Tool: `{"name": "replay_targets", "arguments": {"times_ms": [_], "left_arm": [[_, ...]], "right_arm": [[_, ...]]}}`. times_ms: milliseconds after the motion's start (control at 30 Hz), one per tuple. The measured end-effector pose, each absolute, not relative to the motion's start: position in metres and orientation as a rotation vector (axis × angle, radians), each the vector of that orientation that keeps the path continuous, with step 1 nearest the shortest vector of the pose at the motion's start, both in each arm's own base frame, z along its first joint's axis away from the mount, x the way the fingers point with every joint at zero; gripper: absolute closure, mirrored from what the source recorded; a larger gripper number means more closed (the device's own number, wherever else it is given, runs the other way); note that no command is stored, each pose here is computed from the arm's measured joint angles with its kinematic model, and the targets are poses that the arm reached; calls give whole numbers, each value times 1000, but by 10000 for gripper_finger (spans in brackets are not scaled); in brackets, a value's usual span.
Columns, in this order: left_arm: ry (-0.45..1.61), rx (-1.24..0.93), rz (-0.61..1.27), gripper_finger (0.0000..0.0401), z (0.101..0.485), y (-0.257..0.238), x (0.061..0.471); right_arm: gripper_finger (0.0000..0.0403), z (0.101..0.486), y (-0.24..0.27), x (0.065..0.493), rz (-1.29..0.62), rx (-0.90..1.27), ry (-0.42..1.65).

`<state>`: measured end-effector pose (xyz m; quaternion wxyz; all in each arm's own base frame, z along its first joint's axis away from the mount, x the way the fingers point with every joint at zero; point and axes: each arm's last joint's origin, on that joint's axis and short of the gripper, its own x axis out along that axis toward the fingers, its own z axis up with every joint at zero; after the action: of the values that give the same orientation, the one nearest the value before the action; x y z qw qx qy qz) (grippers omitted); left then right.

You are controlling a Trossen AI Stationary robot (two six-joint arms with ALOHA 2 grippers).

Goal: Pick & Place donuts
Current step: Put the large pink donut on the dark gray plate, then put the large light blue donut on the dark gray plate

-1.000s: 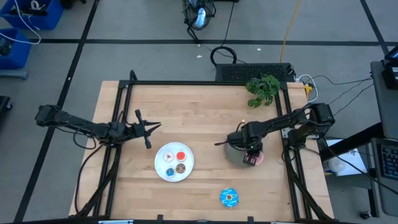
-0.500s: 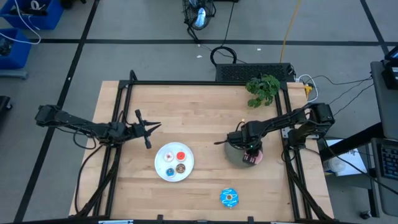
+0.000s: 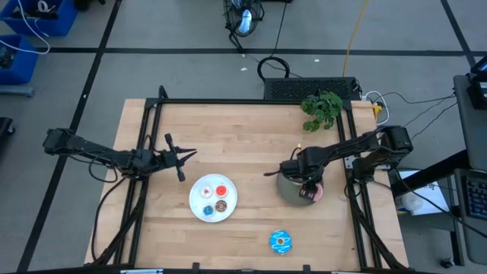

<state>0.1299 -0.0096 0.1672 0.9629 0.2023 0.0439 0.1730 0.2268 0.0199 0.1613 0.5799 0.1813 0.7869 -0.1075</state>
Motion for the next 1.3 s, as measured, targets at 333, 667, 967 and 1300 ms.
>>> {"name": "replay_targets", "arguments": {"times_ms": [333,667,967,1300], "left_arm": [[89,409,350,364,167,-10,130],[90,410,350,364,167,-10,130],[91,410,350,364,167,-10,130],[91,411,350,364,167,-10,130]], "right_arm": [[185,181,20,221,-221,435,1744],[172,183,20,219,-209,436,1749],[192,183,19,219,-199,414,1752],[220,198,22,223,-222,426,1757]]}}
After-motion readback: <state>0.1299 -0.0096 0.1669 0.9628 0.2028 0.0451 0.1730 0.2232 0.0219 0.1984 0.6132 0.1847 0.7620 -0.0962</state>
